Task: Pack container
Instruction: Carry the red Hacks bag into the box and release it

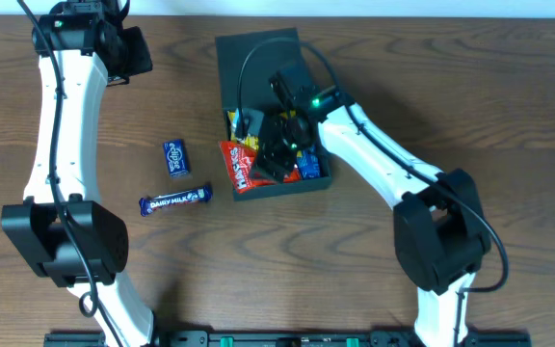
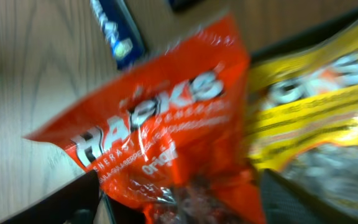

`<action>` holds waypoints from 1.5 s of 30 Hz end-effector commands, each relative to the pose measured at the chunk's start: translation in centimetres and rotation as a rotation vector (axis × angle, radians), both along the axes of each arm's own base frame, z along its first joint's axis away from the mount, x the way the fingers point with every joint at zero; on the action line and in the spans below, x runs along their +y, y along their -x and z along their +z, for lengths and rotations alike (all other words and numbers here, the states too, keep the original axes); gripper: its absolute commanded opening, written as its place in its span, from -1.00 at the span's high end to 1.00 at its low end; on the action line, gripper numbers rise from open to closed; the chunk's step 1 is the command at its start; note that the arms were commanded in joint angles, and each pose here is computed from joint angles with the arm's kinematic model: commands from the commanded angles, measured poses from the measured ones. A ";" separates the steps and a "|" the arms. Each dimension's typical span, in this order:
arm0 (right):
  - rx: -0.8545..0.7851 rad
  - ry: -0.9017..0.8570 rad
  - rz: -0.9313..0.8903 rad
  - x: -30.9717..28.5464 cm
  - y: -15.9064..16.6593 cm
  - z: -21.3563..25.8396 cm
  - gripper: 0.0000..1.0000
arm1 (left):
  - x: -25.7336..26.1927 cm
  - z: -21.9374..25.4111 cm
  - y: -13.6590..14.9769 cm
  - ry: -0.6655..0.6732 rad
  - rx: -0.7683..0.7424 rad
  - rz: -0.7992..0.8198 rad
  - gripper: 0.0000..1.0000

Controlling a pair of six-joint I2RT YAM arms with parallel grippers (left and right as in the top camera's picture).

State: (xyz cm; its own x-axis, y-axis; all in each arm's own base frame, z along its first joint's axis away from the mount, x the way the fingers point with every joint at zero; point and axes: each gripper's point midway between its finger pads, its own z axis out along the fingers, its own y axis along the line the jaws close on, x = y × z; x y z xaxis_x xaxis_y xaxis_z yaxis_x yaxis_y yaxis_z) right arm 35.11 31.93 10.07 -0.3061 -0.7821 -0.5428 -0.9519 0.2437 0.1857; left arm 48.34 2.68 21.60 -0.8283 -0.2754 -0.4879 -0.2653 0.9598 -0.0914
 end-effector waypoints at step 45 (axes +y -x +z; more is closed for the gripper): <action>0.080 -0.102 0.136 2.0 2.6 1.7 0.97 | -0.1 0.1 0.2 -0.007 0.003 -0.020 0.03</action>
State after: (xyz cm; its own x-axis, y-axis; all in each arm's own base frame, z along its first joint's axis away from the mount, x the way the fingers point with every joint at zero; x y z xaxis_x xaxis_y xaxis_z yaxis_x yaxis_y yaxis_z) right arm 33.59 32.72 10.68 -0.3006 -0.7712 -0.5611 -0.9448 0.1601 0.2860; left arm 48.32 2.68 21.59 -0.8287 -0.2755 -0.4873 -0.2654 0.9598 -0.0913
